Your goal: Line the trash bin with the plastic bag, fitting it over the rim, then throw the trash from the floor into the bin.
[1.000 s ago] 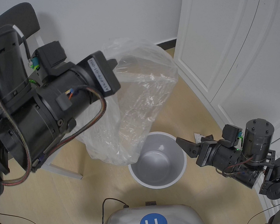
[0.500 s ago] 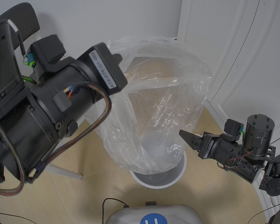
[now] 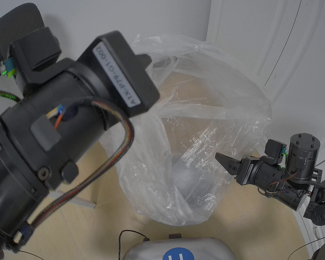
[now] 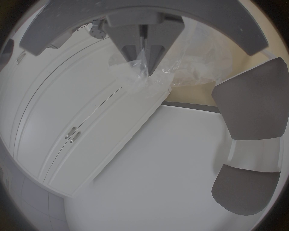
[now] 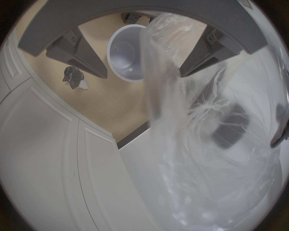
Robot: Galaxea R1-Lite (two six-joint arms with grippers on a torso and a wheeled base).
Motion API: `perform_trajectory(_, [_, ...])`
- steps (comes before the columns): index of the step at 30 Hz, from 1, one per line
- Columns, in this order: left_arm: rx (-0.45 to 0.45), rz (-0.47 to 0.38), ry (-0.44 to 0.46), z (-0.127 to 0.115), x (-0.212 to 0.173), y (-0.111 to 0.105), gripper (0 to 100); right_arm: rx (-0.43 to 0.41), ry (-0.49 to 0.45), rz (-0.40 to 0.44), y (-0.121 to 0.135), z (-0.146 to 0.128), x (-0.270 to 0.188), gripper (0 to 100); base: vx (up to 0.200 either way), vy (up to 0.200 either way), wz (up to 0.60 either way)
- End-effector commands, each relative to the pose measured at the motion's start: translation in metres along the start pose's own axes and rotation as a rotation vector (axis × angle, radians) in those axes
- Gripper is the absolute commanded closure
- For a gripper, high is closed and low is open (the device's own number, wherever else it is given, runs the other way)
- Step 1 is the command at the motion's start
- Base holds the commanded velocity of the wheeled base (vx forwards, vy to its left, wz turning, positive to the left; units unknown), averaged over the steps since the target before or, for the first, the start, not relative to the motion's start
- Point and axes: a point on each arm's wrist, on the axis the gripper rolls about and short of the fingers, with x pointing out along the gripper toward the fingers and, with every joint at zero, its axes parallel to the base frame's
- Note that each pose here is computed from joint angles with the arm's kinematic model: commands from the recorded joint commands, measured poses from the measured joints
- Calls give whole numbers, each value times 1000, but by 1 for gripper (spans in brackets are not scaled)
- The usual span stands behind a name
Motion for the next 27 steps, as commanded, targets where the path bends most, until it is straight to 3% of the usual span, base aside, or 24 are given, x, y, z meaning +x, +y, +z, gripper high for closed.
perform_trajectory(1, [-18,-26,-8,6,-8,-5,100,-25,48,15,-3,-9,-3,0,0,0,0])
perform_trajectory(13, [-26,-74,21,1,-14,-15,100,-14,42,49,0,-8,-6,0,0,0,0])
perform_trajectory(15, [-28,-74,19,1,-14,-15,100,-15,57,63,2,-11,-6,0,0,0,0])
perform_trajectory(17, [-34,-75,13,3,-15,-15,100,-25,129,107,11,-28,-6,0,0,0,0])
perform_trajectory(20, [-34,-67,9,3,-15,-15,100,-28,178,101,15,-45,2,0,0,0,0])
perform_trajectory(27, [-45,-56,-13,10,-17,-15,100,-8,120,142,18,-44,1,0,0,0,0])
